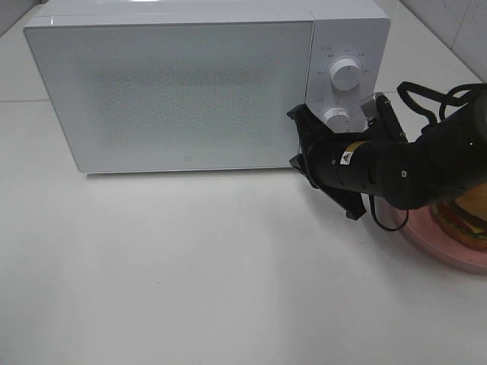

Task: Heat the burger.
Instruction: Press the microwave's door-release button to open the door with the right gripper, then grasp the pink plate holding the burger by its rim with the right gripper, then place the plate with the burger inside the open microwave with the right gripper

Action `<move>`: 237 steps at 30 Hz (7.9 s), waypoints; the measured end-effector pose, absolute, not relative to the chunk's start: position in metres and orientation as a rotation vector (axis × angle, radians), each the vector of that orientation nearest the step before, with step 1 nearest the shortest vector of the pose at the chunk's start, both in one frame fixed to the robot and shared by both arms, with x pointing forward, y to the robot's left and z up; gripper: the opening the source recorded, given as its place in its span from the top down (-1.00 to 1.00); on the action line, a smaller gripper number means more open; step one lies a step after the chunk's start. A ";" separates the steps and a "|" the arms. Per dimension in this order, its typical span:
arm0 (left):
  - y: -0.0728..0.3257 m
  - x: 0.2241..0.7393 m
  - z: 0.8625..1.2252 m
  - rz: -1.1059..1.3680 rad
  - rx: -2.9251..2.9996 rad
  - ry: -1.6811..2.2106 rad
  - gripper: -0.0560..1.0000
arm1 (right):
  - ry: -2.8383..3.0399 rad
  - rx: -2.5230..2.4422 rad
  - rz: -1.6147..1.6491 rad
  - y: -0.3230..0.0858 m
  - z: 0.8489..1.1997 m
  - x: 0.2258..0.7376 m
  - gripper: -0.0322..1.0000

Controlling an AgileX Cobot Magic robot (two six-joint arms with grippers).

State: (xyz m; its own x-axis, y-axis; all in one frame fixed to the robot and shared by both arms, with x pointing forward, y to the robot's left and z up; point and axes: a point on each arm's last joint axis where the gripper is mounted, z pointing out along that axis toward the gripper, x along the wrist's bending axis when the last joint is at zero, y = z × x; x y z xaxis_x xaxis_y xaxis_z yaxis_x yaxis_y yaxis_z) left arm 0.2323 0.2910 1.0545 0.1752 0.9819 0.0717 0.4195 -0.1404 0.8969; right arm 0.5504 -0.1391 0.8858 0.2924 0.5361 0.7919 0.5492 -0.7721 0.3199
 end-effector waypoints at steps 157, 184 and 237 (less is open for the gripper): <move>0.291 0.232 1.055 0.925 1.685 1.347 0.89 | -2.812 -1.867 -0.042 -0.182 0.957 0.525 -0.52; 0.291 0.232 1.055 0.925 1.685 1.347 0.89 | -2.872 -1.760 0.118 -0.175 0.879 0.547 -0.52; 0.291 0.232 1.055 0.925 1.685 1.347 0.89 | -3.271 -1.047 0.161 -0.105 0.944 0.479 0.92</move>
State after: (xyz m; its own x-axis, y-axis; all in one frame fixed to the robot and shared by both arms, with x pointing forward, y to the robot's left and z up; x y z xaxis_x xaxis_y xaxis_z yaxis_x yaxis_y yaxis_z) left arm 0.2323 0.2910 1.0545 0.1752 0.9819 0.0717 0.4195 -0.1404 0.8969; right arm 0.4786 -0.1053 0.9441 -0.7750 0.5531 -0.3055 0.5804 0.8143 0.0019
